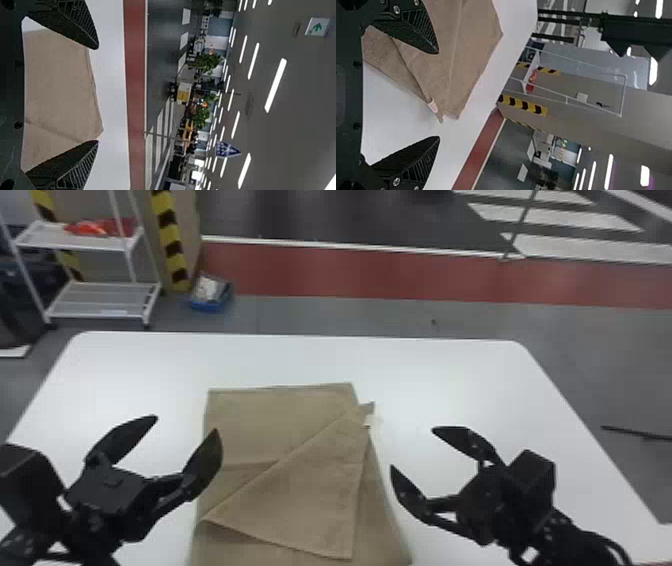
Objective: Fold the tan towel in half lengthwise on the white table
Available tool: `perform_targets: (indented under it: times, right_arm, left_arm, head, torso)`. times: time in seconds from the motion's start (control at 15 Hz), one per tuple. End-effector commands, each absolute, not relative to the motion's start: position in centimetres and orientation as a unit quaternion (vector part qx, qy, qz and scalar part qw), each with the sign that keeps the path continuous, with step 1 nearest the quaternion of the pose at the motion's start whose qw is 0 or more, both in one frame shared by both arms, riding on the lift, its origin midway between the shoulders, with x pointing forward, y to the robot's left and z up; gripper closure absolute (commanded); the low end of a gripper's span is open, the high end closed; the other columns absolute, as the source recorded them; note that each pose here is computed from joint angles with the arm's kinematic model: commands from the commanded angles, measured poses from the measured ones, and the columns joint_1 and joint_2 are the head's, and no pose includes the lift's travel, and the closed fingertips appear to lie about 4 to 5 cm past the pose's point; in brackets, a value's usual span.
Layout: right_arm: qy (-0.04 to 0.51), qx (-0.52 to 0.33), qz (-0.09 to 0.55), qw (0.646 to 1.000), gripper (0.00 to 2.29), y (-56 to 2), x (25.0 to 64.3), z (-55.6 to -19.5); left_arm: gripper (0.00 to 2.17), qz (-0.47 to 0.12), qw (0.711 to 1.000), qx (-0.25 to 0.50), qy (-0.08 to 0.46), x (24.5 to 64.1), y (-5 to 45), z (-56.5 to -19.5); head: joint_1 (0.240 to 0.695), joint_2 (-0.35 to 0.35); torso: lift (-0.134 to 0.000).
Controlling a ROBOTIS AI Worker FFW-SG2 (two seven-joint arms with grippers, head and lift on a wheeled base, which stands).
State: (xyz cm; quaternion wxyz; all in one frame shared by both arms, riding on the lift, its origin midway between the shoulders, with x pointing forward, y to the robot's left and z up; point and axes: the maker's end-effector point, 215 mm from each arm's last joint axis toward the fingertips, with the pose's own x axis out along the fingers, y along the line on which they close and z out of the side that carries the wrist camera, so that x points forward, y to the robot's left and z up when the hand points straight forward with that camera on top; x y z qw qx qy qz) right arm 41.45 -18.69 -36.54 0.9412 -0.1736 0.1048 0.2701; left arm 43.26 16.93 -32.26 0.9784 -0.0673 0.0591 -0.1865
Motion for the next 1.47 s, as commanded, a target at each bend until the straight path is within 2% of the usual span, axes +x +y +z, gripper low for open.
perform_targets:
  times: [0.0,0.2,0.4,0.6,1.0,1.4]
  right_arm:
    - [0.154,-0.223,0.291,0.917,0.12,-17.9,39.8,-38.2]
    - [0.206,-0.262,0.335,0.881,0.12,-16.1,37.2,-40.0]
    - [0.236,-0.288,0.359,0.856,0.13,-14.3,35.5,-41.0]
    - [0.263,-0.317,0.380,0.828,0.13,-12.7,34.5,-42.3]
    - [0.314,-0.313,0.387,0.808,0.14,-10.8,36.0,-44.5]
    - [0.356,-0.313,0.422,0.773,0.15,-8.7,34.7,-46.6]
  left_arm:
    - [0.02,-0.142,0.983,-0.102,0.058,43.9,22.2,-33.1]
    - [0.03,-0.113,0.985,-0.121,0.058,44.0,25.9,-33.6]
    - [0.03,-0.116,0.984,-0.124,0.060,44.3,26.0,-33.9]
    - [0.03,-0.120,0.982,-0.127,0.065,44.4,25.6,-34.2]
    - [0.03,-0.127,0.981,-0.130,0.074,44.7,25.0,-34.9]
    - [0.03,-0.128,0.980,-0.133,0.078,44.8,25.0,-35.4]
  head:
    - [0.695,-0.051]
    - [0.695,0.072]
    - [0.695,0.145]
    - [0.695,0.169]
    - [0.695,0.190]
    - [0.695,0.227]
  torso:
    - [-0.098]
    - [-0.098]
    - [-0.098]
    - [-0.098]
    - [-0.098]
    - [-0.098]
